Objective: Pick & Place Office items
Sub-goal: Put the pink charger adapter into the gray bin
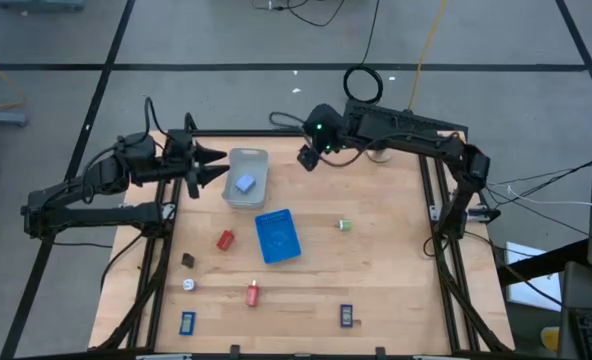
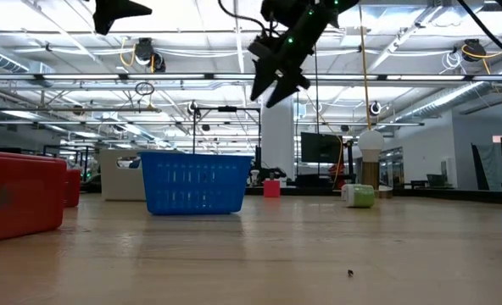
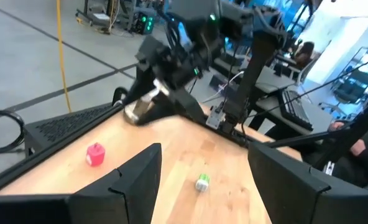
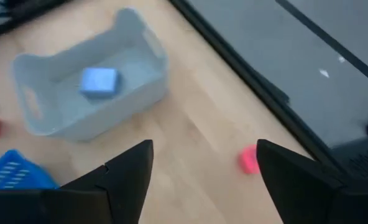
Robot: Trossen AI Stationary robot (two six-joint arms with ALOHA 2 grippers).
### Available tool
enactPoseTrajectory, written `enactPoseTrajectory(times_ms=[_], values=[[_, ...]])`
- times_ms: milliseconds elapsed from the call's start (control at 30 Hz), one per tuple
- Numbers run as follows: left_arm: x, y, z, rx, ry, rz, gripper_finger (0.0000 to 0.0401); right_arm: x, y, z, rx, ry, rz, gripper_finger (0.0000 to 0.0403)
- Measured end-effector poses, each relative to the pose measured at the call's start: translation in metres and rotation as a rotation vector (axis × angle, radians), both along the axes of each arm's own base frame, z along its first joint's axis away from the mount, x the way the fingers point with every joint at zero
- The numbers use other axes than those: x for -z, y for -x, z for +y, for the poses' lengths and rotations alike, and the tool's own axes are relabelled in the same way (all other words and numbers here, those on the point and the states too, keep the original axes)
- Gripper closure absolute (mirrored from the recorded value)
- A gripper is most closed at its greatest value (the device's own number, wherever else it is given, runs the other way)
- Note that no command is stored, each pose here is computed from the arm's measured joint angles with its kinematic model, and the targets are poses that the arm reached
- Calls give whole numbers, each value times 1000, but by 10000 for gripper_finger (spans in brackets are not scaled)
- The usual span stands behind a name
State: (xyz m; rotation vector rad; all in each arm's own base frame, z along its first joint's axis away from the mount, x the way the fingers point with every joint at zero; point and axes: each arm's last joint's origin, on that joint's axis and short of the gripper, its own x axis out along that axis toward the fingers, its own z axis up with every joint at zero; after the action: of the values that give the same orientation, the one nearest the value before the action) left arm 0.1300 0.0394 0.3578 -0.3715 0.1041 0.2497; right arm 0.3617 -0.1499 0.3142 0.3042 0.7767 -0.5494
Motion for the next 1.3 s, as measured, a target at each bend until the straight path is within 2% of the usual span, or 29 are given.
enactPoseTrajectory(times_ms=[67, 200, 267, 433, 600, 733, 933, 1300], values=[[2, 0, 0, 0, 5, 18, 158, -1, 11, -4, 15, -10, 36, 112], [4, 1, 0, 0, 10, 37, 158, 2, 28, -9, 62, -9, -14, 103], [3, 1, 0, 0, 9, 35, 158, 11, 41, -7, 82, -12, -24, 101], [3, 1, 0, -3, 9, 34, 158, 30, 83, -1, 174, -3, -191, 101], [3, -1, 1, -12, 12, 31, 158, 56, 123, 14, 211, 17, -309, 101], [2, -1, 1, -31, 5, 16, 158, 83, 143, 24, 231, -14, -286, 101], [2, -1, 3, -69, -14, 23, 158, 113, 149, 27, 164, -6, -293, 101], [6, -7, 5, -69, -16, 64, 158, 145, 147, -1, 192, 9, -323, 101]])
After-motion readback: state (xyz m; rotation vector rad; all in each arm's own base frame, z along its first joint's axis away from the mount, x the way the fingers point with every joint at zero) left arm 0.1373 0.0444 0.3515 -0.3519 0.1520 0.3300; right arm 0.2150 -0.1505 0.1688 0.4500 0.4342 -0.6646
